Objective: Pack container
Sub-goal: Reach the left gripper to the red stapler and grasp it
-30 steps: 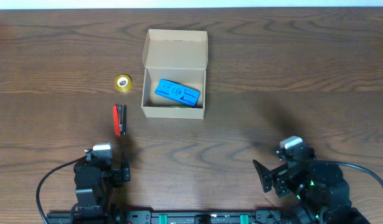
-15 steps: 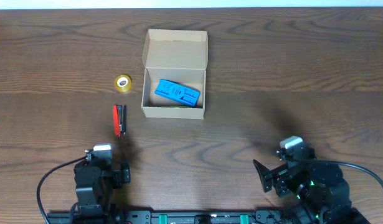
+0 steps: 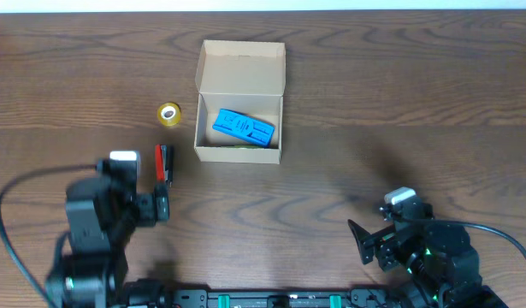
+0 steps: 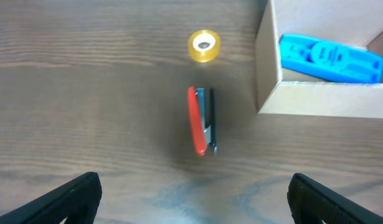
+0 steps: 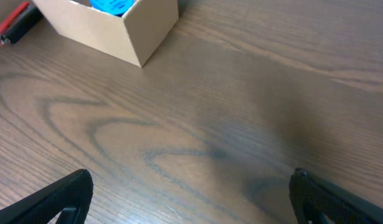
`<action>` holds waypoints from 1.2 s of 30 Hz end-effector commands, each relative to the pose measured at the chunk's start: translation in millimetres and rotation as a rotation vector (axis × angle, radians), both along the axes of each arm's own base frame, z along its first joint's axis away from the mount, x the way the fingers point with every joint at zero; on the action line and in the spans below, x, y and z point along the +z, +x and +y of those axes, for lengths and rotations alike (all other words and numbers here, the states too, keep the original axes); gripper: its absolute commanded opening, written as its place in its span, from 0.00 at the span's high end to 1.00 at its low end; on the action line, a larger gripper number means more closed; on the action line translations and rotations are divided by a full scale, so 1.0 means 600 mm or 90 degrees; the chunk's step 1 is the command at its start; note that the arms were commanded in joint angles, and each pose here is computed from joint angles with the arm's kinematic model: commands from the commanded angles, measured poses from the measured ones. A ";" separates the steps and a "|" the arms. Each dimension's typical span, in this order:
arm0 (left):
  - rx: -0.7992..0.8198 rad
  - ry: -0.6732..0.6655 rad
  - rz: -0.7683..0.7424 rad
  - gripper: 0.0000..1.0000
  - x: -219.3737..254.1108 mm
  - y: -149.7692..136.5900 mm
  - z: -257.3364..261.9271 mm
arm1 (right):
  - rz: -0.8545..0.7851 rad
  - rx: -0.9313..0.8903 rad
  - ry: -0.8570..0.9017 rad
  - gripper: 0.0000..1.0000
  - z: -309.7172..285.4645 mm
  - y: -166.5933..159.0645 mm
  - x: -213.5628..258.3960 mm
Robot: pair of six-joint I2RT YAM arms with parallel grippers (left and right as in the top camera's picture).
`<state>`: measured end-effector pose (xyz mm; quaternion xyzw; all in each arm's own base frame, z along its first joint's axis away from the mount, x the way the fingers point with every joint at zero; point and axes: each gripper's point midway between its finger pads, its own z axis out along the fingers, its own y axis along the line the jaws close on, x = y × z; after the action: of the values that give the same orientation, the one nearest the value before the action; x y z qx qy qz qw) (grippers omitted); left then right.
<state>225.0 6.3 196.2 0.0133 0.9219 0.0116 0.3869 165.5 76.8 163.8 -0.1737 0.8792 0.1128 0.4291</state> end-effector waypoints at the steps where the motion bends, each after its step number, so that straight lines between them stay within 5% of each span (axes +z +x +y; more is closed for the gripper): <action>1: -0.034 -0.039 0.037 0.05 0.017 0.035 -0.022 | 0.003 -0.014 0.007 0.01 -0.004 0.001 -0.001; 9: -0.038 -0.068 0.163 0.05 -0.035 0.103 -0.029 | 0.003 -0.014 0.007 0.01 -0.004 0.001 -0.001; 21: -0.027 -0.076 0.376 0.05 -0.188 0.114 -0.025 | 0.003 -0.014 0.007 0.01 -0.004 0.001 -0.001; 36: 0.018 -0.080 0.443 0.04 -0.269 0.126 0.018 | 0.003 -0.014 0.007 0.01 -0.004 0.001 -0.001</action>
<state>293.6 10.9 37.6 -0.0175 0.9973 -0.0531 0.0471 165.7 76.8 163.6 -0.1736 0.8793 0.1126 0.4290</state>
